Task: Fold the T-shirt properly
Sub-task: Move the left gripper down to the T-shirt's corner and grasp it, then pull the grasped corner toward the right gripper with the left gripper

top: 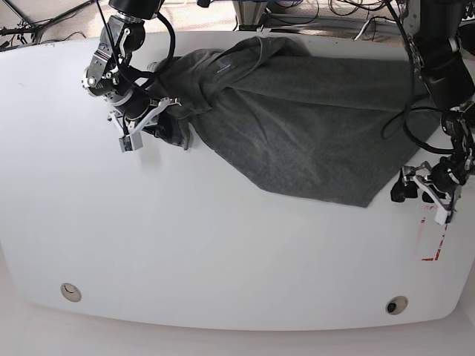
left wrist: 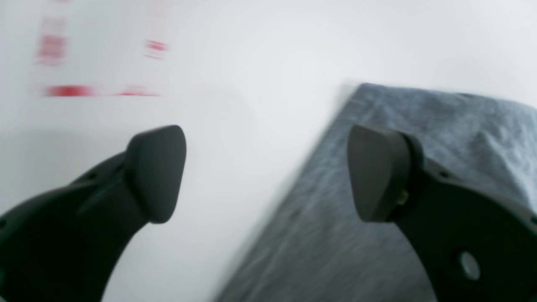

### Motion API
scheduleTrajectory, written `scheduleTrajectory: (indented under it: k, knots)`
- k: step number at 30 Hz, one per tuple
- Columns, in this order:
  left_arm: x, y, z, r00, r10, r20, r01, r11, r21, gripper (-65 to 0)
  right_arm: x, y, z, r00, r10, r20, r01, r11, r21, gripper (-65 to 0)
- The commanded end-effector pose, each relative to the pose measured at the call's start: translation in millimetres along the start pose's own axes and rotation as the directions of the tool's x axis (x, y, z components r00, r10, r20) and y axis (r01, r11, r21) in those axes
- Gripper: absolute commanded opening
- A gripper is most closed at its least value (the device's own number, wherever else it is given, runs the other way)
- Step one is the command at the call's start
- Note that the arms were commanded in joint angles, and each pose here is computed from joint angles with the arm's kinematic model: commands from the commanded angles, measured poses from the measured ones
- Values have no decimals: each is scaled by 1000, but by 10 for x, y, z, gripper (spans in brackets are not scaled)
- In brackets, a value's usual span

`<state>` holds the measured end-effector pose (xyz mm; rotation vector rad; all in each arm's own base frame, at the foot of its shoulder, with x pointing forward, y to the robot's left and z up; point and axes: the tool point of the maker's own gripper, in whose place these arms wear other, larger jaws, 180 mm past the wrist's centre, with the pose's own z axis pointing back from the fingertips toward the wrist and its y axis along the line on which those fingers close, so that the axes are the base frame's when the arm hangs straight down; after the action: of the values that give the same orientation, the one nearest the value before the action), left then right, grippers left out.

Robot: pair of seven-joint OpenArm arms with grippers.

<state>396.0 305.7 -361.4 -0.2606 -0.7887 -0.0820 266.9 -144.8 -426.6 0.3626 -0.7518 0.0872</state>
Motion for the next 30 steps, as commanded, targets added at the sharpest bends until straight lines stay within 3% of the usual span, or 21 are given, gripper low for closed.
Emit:
scheduleTrajectory:
  k: [1, 9, 18, 27, 30]
  knots:
    - [263, 13, -35, 998, 11, 57, -10, 1000, -17, -94, -70, -39, 4, 998, 22, -55, -23, 1000, -19, -650]
    - [135, -275, -388, 996, 80, 42, -76, 991, -106, -94, -62, -39, 2, 998, 23, -53, -24, 1000, -19, -650]
    - [28, -675, -612, 999, 35, 0, -34, 984, -178, -96, -55, -44, 3, 998, 23, -51, -24, 1000, -20, -650]
    - [-24, -818, -678, 1000, 11, -23, -15, 979, -202, -99, 0, -43, -8, 999, 26, -40, -26, 999, -19, -650]
    - [-62, -824, -679, 999, 6, -43, -14, 979, -204, -129, 15, -44, -11, 999, 27, -38, -27, 999, -19, -650]
